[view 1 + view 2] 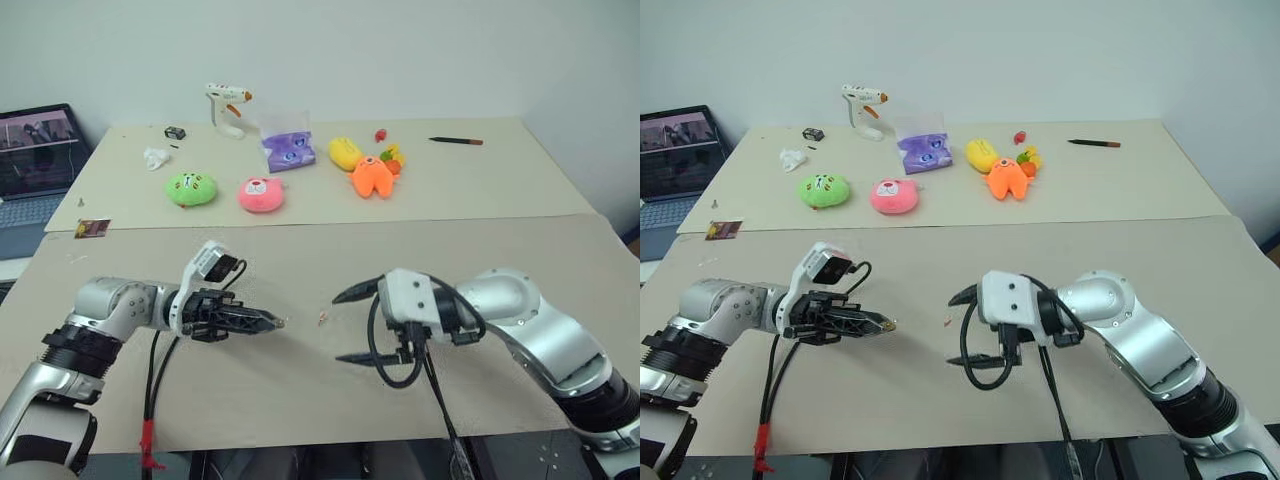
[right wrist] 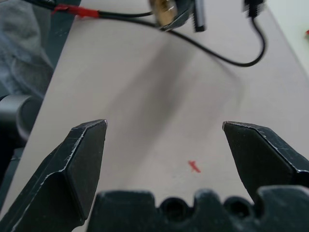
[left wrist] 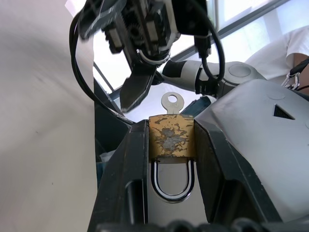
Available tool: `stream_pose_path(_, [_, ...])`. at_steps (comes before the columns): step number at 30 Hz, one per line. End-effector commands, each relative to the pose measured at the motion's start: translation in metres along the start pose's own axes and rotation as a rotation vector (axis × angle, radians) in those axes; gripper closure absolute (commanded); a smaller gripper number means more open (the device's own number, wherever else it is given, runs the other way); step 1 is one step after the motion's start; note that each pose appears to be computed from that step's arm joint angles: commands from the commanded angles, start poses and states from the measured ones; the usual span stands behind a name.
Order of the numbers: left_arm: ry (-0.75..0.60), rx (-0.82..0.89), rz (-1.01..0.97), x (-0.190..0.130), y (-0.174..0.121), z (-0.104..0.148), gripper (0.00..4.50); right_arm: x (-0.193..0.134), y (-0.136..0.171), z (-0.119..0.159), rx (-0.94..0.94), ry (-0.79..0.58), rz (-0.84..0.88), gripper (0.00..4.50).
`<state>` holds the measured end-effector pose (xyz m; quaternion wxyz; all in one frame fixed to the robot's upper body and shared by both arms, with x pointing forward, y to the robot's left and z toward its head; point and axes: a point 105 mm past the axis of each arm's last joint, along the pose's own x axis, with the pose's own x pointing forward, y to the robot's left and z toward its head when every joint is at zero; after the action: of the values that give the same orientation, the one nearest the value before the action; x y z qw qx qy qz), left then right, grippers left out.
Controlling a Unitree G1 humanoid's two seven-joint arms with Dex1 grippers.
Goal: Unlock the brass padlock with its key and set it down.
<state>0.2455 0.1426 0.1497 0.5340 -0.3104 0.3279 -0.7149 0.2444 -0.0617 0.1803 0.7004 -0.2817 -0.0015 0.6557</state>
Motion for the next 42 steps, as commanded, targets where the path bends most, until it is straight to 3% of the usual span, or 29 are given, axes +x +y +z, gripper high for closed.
stream_pose_path(1, [0.014,-0.069,-0.021,0.001,0.000,-0.006,3.67,-0.008,-0.008,0.019,-0.022,-0.063,-0.033,0.00])
stream_pose_path(13, [0.048,-0.105,-0.052,0.012,0.000,0.008,3.67,0.006,0.013,0.021,0.109,-0.167,0.039,0.00])
stream_pose_path(27, [0.074,-0.128,-0.035,0.013,0.004,0.004,3.67,0.027,0.006,0.028,0.149,-0.243,0.064,0.00])
stream_pose_path(30, [0.075,-0.132,-0.042,0.014,0.003,0.004,3.67,0.030,0.008,0.029,0.164,-0.249,0.076,0.64])
stream_pose_path(38, [0.080,-0.133,-0.047,0.016,0.003,0.006,3.67,0.034,0.015,0.028,0.201,-0.246,0.088,3.34])
stream_pose_path(42, [0.084,-0.136,-0.049,0.016,0.002,0.006,3.67,0.034,0.017,0.027,0.204,-0.236,0.091,3.34])
